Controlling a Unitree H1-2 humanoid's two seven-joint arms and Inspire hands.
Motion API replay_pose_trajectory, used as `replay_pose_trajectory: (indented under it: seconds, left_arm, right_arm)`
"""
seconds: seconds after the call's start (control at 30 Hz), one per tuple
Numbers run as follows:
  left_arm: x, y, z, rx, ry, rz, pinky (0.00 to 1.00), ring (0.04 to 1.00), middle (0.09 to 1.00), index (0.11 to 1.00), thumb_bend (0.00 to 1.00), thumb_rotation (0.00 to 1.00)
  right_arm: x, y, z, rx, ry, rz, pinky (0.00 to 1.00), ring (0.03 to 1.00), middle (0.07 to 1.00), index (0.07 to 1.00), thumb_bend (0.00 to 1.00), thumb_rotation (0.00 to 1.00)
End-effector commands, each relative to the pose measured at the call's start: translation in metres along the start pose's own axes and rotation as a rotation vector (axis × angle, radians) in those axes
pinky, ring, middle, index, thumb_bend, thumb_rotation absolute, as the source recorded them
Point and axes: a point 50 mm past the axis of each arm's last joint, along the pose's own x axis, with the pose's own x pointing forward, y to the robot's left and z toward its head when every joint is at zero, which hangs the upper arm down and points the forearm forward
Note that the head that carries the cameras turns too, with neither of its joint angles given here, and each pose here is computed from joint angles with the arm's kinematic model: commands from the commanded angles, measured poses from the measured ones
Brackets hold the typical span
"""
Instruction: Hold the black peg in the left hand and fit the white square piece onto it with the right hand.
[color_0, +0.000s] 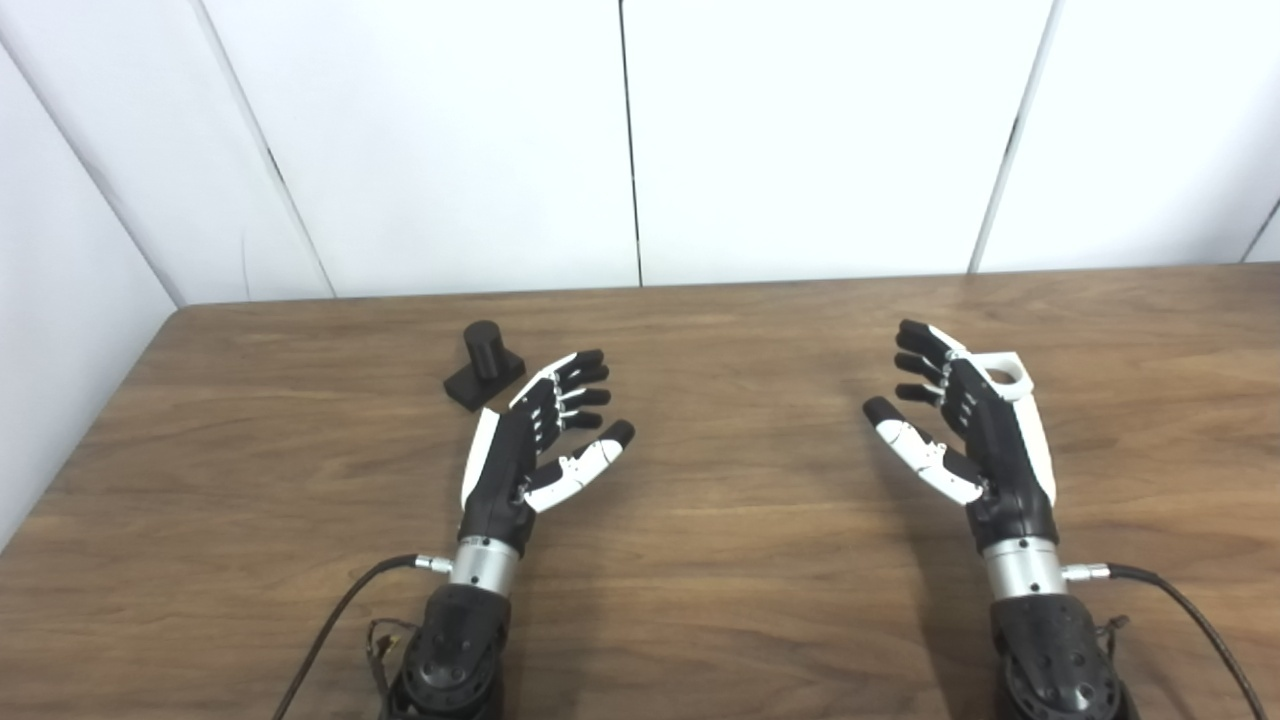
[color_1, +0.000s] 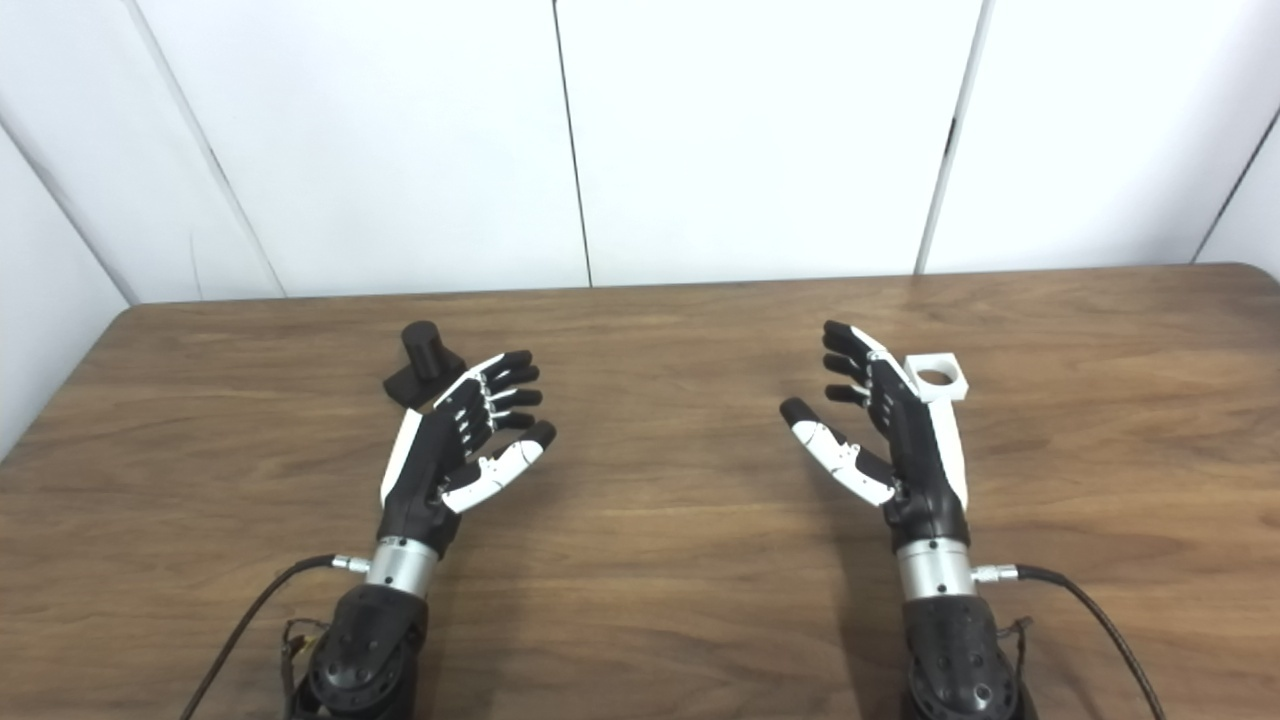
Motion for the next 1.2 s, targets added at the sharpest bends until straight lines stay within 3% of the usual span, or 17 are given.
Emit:
replay_pose_trajectory:
  seconds: [0.0,0.47,0.6,0.73,0.9,1.17]
  left_arm:
    - [0.016,0.001,0.022,-0.004,-0.094,0.011,0.66,0.739,0.793,0.792,0.59,0.27]
    - [0.016,0.001,0.023,-0.005,-0.098,0.009,0.66,0.734,0.791,0.79,0.58,0.26]
    - [0.016,-0.008,0.023,-0.037,-0.091,0.003,0.65,0.74,0.797,0.795,0.57,0.2]
    - [0.017,-0.016,0.022,-0.02,-0.094,0.005,0.66,0.732,0.788,0.791,0.56,0.21]
    - [0.018,-0.018,0.024,-0.001,-0.095,0.023,0.64,0.726,0.782,0.782,0.56,0.22]
    - [0.02,-0.01,0.031,0.013,-0.103,0.066,0.63,0.73,0.785,0.774,0.56,0.19]
  right_arm:
    - [0.001,-0.001,0.005,-0.006,-0.03,0.004,0.72,0.814,0.838,0.826,0.6,0.41]
    - [0.003,-0.001,0.005,-0.015,-0.042,0.003,0.71,0.809,0.837,0.828,0.59,0.4]
    - [0.001,-0.009,0.004,-0.014,-0.038,0.005,0.7,0.81,0.844,0.836,0.6,0.44]
    - [0.001,-0.017,0.001,-0.014,-0.042,-0.005,0.7,0.809,0.844,0.836,0.58,0.42]
    - [0.0,-0.019,0.0,-0.006,-0.033,-0.01,0.73,0.819,0.849,0.837,0.57,0.38]
    - [0.002,-0.02,0.001,-0.024,-0.033,-0.008,0.7,0.803,0.841,0.83,0.59,0.41]
